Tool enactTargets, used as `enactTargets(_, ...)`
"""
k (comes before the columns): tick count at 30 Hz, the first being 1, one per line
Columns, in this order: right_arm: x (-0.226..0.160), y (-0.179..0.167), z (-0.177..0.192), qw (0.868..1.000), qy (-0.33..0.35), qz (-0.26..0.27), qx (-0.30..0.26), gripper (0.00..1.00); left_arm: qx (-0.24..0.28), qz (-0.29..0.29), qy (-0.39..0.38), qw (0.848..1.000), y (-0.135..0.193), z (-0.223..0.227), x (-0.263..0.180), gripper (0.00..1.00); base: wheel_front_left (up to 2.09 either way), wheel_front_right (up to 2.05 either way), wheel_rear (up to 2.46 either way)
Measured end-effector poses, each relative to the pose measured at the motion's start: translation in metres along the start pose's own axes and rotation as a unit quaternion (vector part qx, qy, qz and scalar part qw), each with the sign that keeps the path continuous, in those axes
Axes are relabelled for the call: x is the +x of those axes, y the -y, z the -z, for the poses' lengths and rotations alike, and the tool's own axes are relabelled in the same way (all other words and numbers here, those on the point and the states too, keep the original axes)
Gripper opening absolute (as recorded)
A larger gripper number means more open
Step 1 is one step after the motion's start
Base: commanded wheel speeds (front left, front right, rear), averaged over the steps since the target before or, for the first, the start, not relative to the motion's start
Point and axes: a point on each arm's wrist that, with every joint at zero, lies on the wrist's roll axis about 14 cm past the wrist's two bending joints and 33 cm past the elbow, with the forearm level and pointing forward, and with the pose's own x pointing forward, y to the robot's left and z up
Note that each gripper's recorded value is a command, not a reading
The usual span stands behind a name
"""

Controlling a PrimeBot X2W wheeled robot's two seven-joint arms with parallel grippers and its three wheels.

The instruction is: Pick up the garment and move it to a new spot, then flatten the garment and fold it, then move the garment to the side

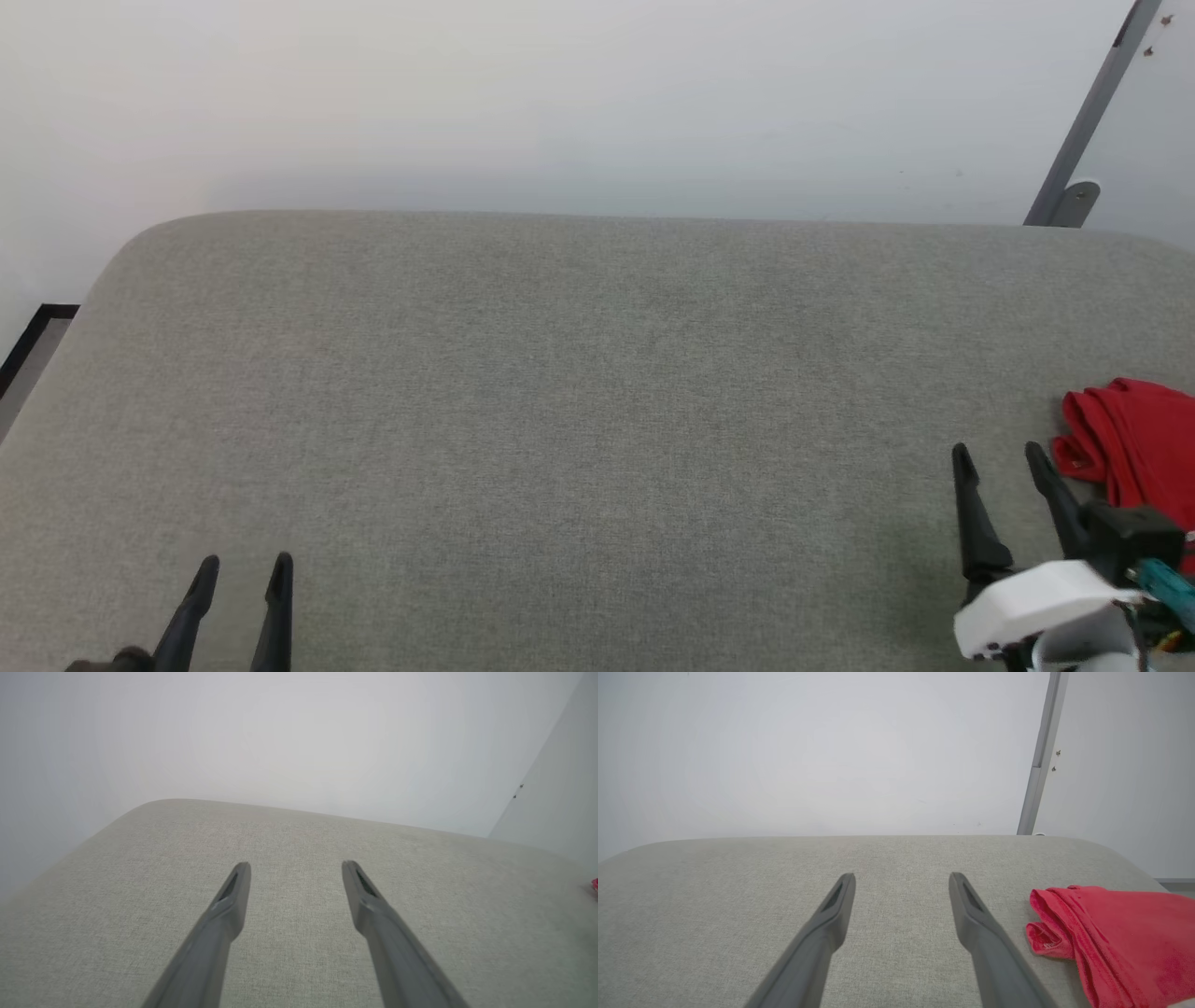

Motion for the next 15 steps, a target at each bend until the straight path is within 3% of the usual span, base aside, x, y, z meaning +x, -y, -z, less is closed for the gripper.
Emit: enactTargets(15, -0.016, 0.003, -0.001, 1.000, -0.009, 0.012, 0.005, 1.00, 0.002, -0.003, 0.006, 1.000, -0.001, -0.005, -0.001, 1.00, 0.00, 0.00, 0.00)
